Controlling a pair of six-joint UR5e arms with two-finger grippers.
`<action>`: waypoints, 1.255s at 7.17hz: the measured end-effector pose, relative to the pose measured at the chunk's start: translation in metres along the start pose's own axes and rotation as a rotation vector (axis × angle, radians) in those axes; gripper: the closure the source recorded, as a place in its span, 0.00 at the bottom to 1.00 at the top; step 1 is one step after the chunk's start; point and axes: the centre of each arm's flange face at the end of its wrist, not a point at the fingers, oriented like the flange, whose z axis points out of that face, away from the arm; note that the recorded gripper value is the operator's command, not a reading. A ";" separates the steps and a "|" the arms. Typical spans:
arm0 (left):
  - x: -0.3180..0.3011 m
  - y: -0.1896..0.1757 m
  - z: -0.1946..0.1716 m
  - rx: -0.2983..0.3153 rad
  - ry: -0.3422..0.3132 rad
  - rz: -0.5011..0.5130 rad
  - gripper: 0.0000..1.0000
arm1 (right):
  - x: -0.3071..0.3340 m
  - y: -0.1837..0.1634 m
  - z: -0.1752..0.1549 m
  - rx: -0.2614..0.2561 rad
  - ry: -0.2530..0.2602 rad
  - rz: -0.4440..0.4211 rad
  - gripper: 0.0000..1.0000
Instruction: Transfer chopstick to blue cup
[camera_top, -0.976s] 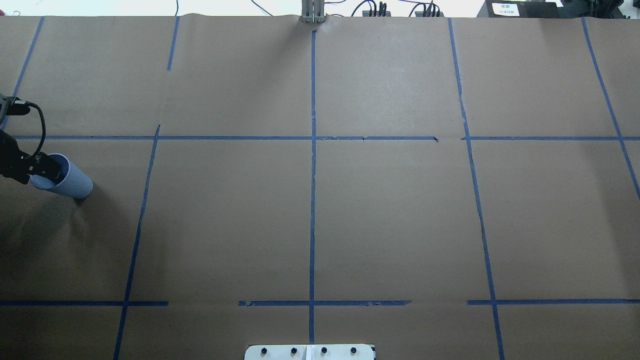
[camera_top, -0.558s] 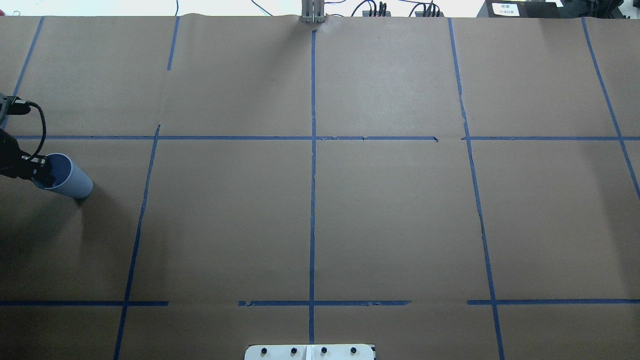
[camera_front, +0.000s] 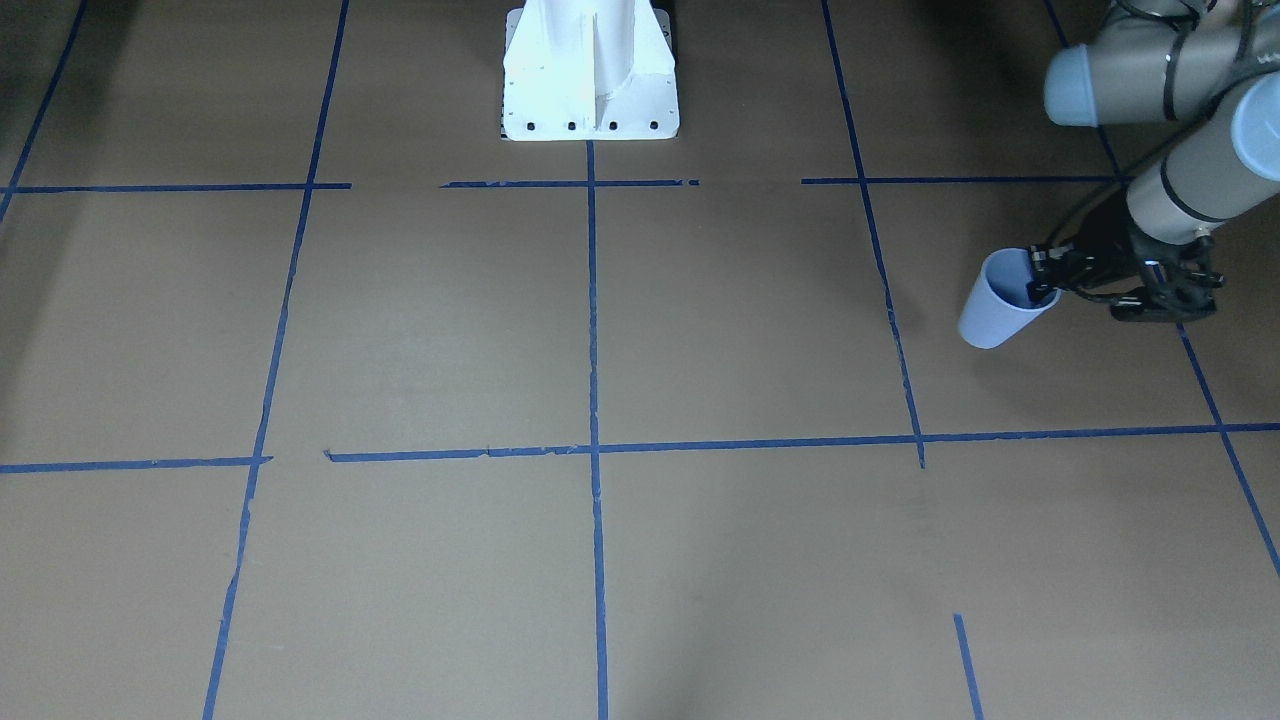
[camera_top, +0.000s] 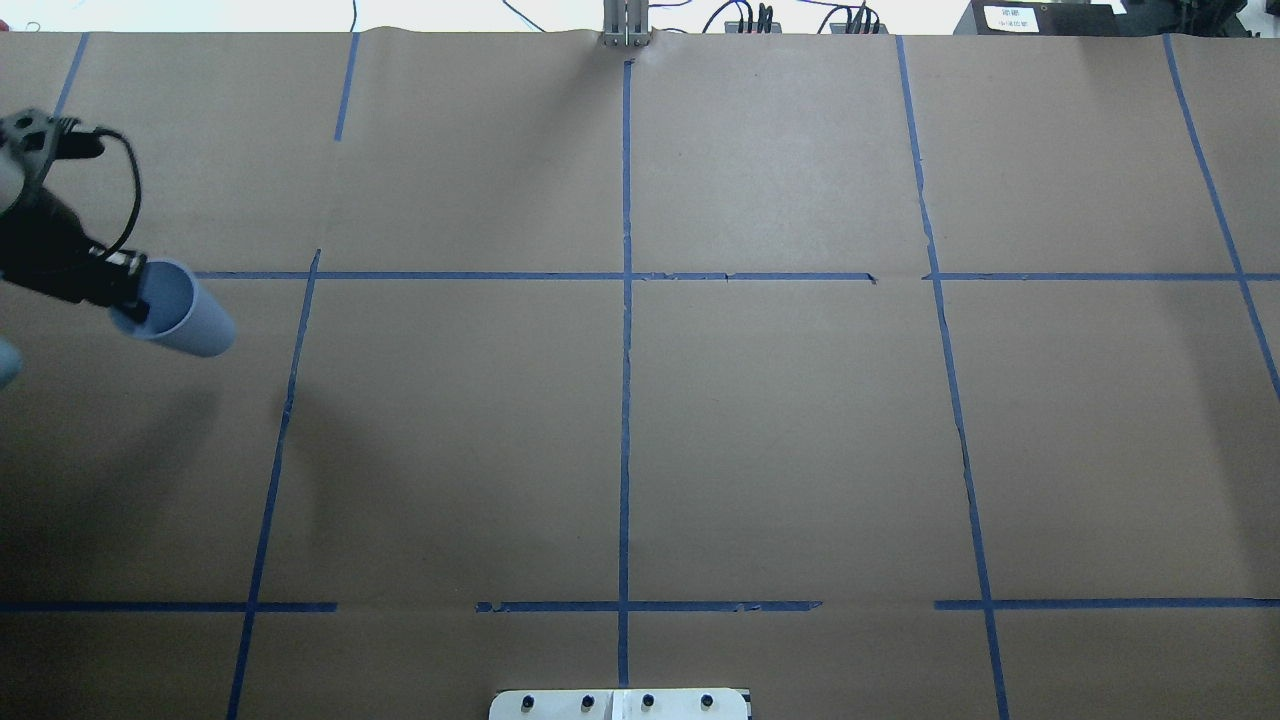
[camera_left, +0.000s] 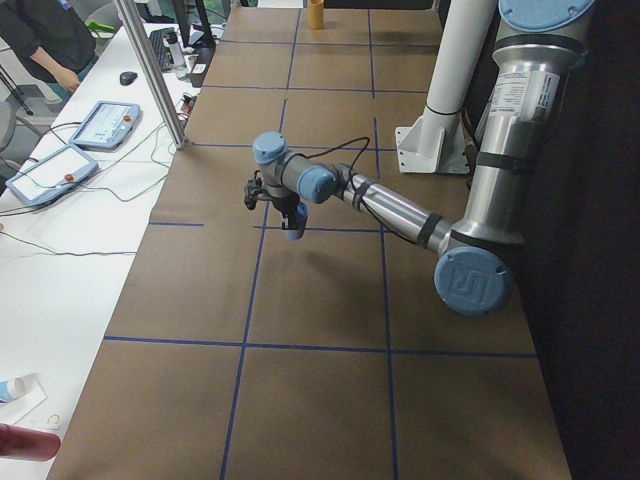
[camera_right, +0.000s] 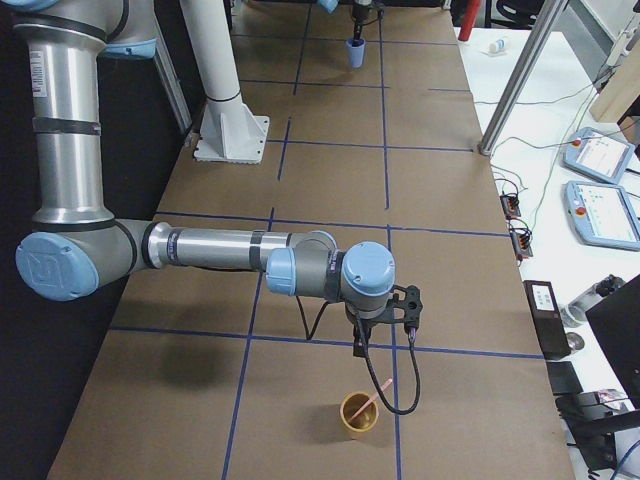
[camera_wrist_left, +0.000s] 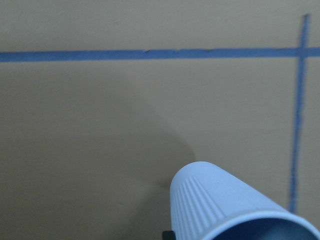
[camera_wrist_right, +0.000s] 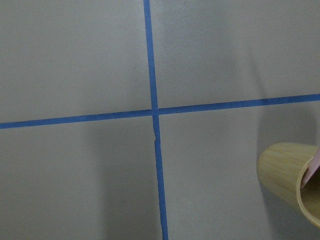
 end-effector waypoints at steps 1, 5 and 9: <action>0.068 -0.007 -0.022 -0.011 0.009 -0.044 1.00 | -0.001 0.000 -0.001 0.002 -0.003 -0.002 0.00; 0.329 0.021 0.026 -0.083 0.103 -0.092 0.99 | -0.014 -0.005 -0.010 0.021 -0.011 -0.026 0.00; 0.410 0.025 0.096 -0.069 0.104 -0.071 0.97 | -0.015 -0.003 -0.011 0.025 -0.007 -0.027 0.00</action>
